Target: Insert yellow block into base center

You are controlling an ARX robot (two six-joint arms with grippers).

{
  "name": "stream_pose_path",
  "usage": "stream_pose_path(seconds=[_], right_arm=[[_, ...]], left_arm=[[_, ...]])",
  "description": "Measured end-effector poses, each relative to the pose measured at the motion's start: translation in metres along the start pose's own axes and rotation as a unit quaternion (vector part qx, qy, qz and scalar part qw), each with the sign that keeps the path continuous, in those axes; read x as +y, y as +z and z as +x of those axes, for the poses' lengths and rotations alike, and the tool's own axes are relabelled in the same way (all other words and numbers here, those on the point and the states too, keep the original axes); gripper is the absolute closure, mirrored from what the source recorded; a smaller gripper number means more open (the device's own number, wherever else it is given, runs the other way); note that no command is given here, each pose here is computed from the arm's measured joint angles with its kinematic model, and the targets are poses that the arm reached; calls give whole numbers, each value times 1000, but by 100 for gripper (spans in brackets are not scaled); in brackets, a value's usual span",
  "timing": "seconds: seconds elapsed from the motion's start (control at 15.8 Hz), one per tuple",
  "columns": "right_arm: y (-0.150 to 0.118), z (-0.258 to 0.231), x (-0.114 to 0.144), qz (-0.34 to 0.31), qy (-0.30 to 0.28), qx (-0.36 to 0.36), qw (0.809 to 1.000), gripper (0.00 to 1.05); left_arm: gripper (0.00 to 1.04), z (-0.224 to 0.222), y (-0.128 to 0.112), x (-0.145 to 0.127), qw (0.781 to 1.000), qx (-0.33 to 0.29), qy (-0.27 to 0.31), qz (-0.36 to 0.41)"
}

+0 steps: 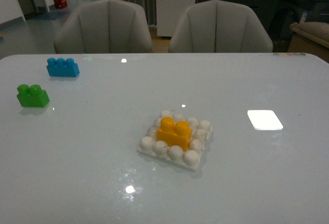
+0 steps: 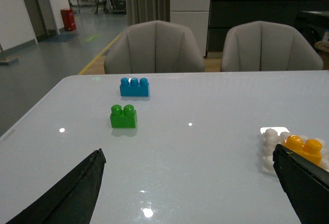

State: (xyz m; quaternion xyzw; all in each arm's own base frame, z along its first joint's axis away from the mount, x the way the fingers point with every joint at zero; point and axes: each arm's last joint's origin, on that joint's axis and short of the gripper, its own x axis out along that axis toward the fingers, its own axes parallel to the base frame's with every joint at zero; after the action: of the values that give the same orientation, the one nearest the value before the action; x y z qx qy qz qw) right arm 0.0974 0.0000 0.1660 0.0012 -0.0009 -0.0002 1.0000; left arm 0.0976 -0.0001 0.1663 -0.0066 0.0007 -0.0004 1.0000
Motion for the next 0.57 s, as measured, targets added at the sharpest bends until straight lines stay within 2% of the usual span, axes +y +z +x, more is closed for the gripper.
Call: stream_pose_path(seconds=[0.06, 0.57], right_arm=[[0, 0, 0, 0, 0, 0, 1000, 6], [0, 0, 0, 0, 0, 0, 1000, 6]], left_arm=[[8, 0, 0, 0, 1000, 0, 0, 1], [7, 0, 0, 0, 1000, 0, 0, 1]])
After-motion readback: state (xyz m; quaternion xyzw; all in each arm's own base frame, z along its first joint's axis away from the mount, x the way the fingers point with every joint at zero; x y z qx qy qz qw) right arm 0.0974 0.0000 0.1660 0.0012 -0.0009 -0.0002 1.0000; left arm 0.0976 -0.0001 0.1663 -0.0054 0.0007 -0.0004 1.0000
